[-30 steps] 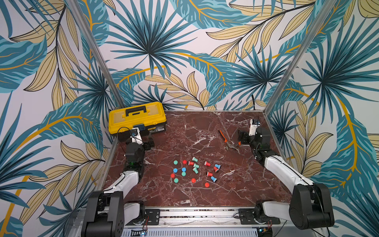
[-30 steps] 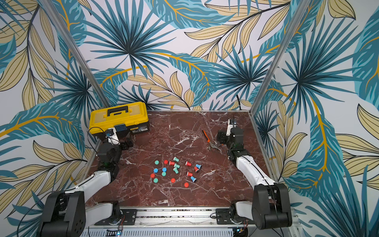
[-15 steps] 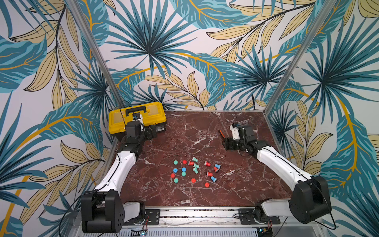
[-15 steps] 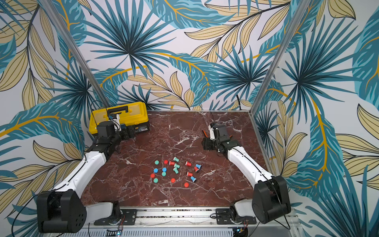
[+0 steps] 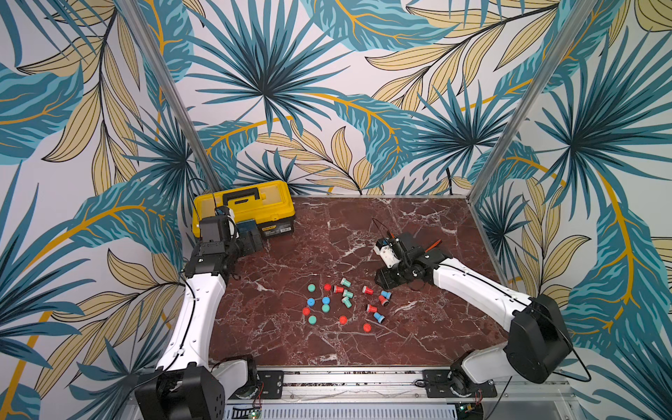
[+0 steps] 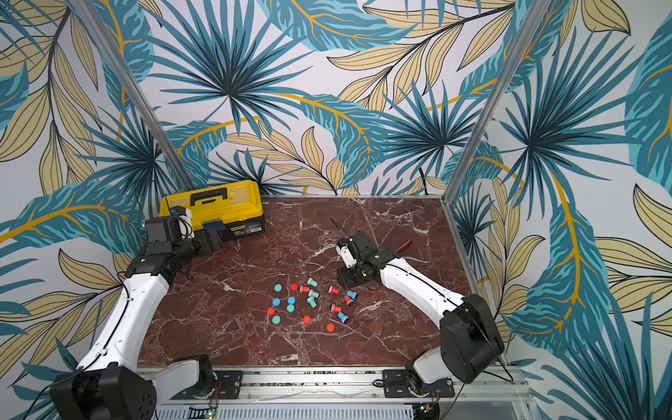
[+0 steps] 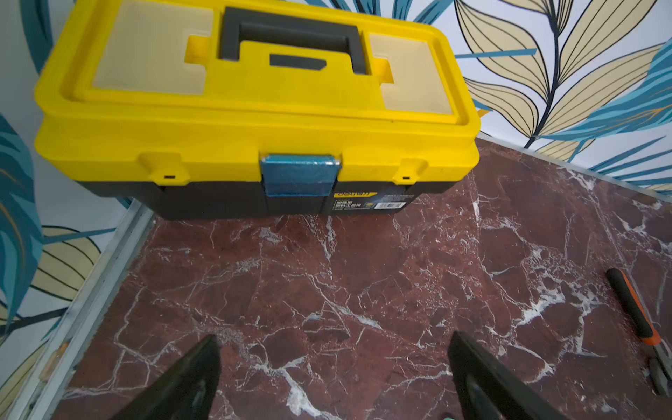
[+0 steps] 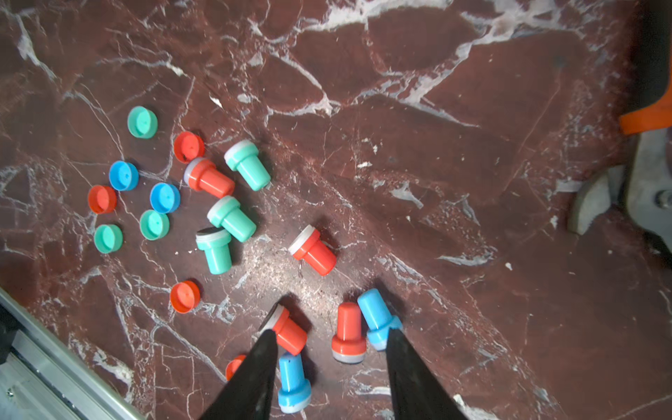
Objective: Close the stamp cap
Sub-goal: Pick up the stamp from the center of the board.
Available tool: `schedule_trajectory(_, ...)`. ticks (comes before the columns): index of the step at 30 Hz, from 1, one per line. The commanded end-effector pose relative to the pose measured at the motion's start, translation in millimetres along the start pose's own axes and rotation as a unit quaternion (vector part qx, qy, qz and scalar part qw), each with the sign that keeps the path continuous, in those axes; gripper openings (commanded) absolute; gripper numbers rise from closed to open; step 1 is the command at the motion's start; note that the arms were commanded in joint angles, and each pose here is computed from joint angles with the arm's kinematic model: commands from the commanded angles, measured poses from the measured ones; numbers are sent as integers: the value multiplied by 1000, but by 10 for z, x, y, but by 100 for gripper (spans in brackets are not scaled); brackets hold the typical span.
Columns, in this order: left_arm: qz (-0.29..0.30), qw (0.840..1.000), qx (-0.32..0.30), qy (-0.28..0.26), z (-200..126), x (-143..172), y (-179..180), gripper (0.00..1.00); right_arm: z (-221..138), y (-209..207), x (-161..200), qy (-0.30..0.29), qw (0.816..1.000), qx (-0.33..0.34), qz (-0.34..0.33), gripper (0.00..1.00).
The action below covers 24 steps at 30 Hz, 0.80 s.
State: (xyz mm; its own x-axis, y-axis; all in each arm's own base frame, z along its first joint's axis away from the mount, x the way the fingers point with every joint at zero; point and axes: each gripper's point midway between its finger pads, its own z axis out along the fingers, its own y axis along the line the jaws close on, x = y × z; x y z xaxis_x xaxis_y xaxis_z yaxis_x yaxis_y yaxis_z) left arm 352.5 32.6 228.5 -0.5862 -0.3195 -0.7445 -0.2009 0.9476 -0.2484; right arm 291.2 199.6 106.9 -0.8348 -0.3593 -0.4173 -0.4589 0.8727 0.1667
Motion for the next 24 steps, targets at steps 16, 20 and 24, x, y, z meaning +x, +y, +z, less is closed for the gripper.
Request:
schedule_trajectory(16,-11,1000,2,18,-18,122,14,100,584,125,177,104,983,30,-150,34)
schedule_trajectory(20,-14,1000,12,26,23,127,-19,100,669,102,191,109,981,39,-156,34)
schedule_trajectory(24,-13,1000,9,25,28,120,-9,99,722,99,192,110,980,41,-162,34)
